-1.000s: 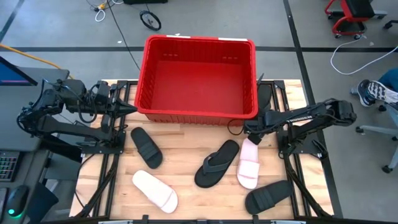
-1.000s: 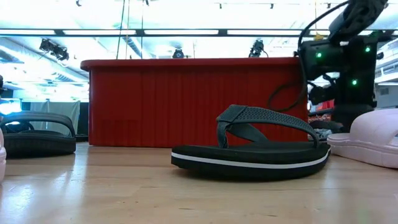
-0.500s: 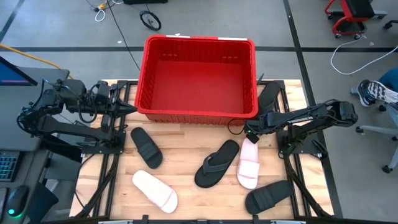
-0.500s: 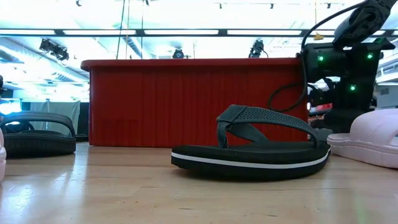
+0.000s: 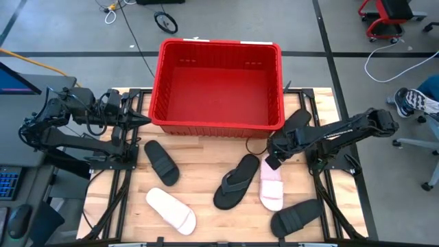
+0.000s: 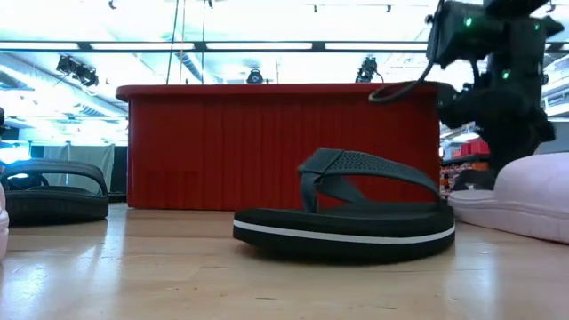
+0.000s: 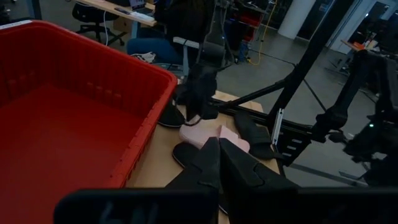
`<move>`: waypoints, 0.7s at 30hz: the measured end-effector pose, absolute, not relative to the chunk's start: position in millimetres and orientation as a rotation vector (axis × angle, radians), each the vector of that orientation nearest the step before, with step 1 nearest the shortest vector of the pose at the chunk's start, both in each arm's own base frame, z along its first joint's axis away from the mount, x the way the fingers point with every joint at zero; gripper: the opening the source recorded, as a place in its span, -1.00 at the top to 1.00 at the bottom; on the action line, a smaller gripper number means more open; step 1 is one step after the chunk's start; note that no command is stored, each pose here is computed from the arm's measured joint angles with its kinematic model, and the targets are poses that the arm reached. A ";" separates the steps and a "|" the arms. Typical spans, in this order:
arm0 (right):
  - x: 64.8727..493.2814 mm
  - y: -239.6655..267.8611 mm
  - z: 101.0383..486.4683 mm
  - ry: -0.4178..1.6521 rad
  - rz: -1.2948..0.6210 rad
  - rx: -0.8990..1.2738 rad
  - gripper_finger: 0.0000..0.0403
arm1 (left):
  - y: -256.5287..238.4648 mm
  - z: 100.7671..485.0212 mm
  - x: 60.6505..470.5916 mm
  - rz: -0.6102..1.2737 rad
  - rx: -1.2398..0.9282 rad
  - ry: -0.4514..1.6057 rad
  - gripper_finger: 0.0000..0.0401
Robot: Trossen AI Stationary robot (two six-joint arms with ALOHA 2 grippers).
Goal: Pick and place slides into bin
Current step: Put the top black slipper into the red container
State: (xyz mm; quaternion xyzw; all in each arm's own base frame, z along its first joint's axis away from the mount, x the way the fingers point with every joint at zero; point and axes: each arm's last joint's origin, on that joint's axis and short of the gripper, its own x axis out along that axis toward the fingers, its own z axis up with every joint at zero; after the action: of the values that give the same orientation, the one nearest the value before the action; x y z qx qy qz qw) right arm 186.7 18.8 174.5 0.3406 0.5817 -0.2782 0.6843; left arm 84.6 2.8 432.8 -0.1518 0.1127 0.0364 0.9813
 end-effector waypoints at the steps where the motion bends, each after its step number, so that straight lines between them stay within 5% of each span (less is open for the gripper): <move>1: 188.1 23.9 177.6 1.310 -0.601 0.779 1.00 | 2.8 432.8 84.6 0.073 -0.305 0.227 0.93; 11: 180.2 43.7 187.9 1.289 -0.663 0.599 0.95 | 2.8 432.8 84.7 0.073 -0.305 0.227 0.89; 21: 177.4 21.8 188.2 1.273 -0.811 0.534 0.34 | 2.8 432.9 84.7 0.075 -0.325 0.226 0.94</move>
State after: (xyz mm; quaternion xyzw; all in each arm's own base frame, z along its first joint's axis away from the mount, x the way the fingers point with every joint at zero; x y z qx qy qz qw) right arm 177.4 21.8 188.2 0.2396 0.5708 -0.3635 0.6962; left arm 84.7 2.8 432.9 -0.1612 0.1122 0.0373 0.9798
